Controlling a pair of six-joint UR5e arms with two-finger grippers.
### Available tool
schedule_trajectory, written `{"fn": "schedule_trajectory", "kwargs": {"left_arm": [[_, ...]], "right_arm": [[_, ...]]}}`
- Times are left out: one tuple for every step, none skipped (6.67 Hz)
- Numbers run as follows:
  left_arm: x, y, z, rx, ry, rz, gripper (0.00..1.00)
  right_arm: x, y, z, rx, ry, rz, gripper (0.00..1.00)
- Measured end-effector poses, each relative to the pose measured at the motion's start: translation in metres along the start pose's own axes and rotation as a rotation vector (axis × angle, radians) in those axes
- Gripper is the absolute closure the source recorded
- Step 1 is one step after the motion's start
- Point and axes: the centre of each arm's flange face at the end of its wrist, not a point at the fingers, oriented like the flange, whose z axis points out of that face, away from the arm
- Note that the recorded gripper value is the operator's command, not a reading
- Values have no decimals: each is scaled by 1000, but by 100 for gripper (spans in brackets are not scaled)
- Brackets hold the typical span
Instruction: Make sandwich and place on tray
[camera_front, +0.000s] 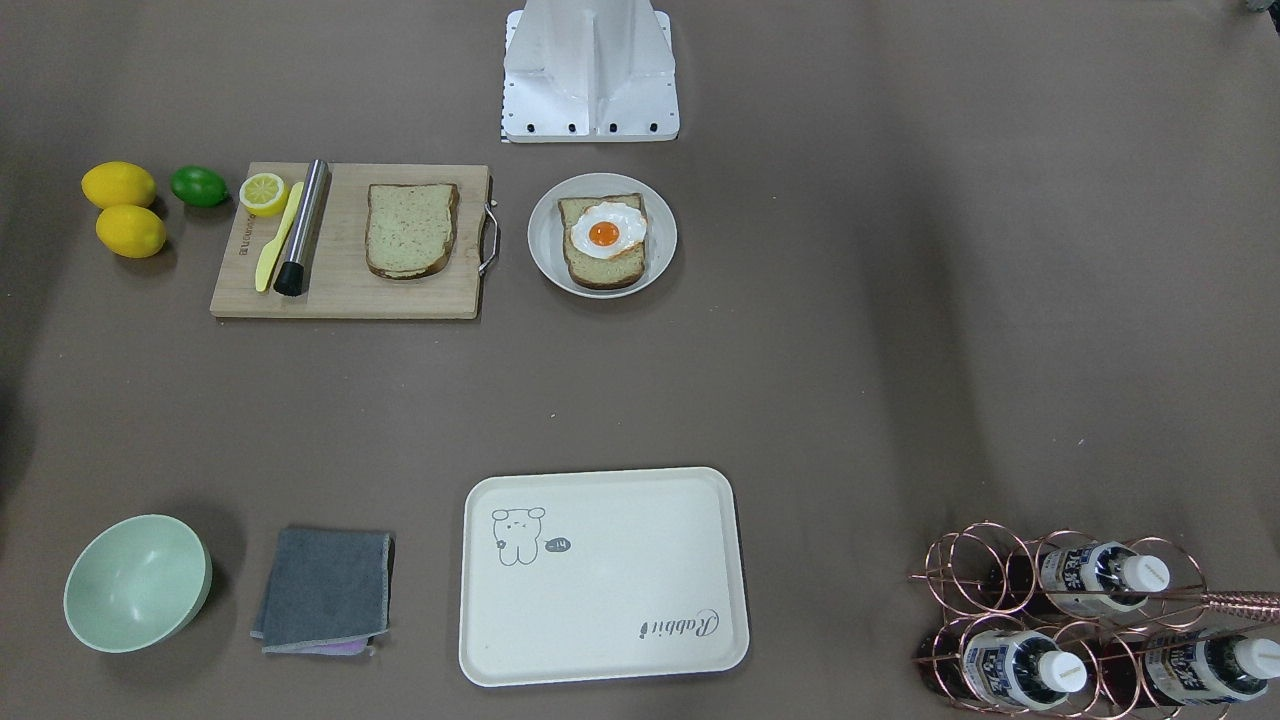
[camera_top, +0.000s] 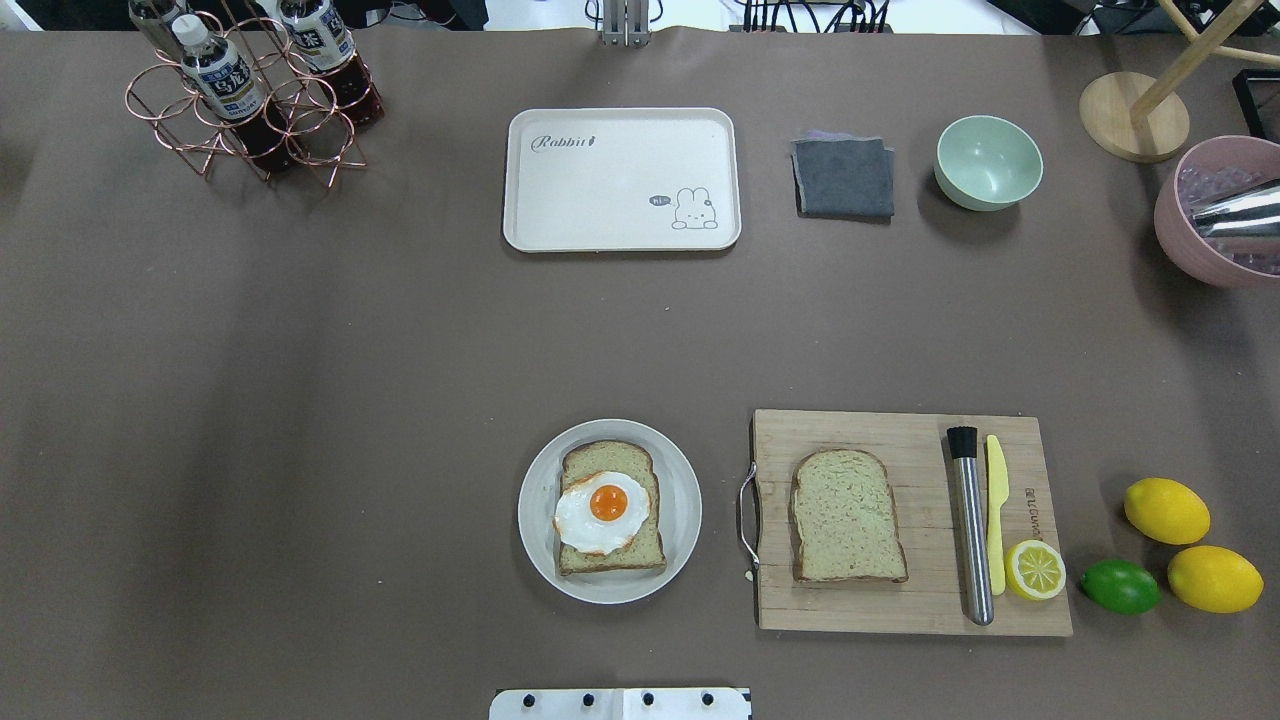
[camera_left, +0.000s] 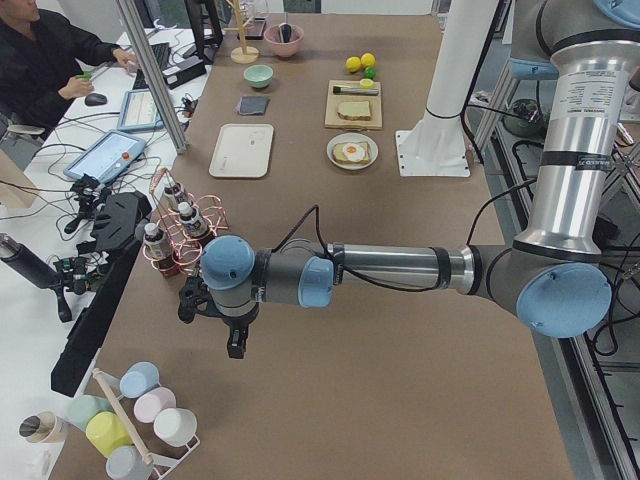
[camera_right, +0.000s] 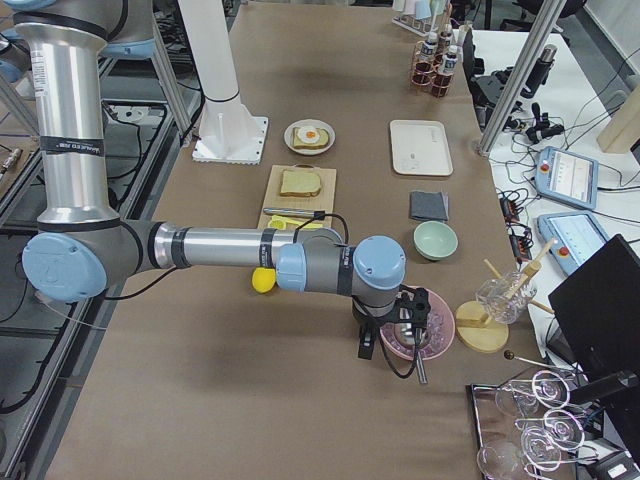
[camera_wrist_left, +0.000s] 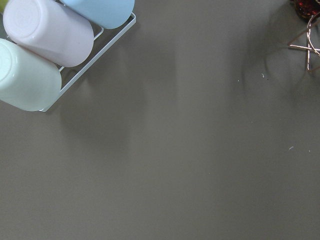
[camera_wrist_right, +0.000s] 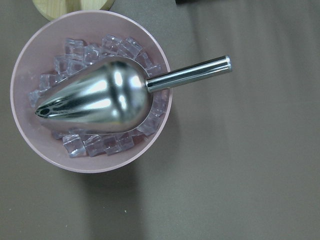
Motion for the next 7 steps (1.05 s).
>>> {"fn": "schedule_trajectory", "kwargs": {"left_arm": [[-1,1,1,1,0,1,2],[-3,1,2,3,0,2,2],[-3,2,3,3,0,2,2],[-3,2,3,4,0,2,2],[-3,1,3,5,0,3,2],[-3,1,2,6,0,3,2],[-2,0,2,6,0,3,2]], "right_arm": [[0,0,0,0,0,0,0],[-1,0,0,0,0,-1,0],[-1,-1,0,1,0,-1,0],[-2,-1,-1,2,0,-2,0],[-3,-3,-2,3,0,0,0],[-4,-4,-3,5,-1,3,0],[-5,-5,-4,7,-1,3,0]]}}
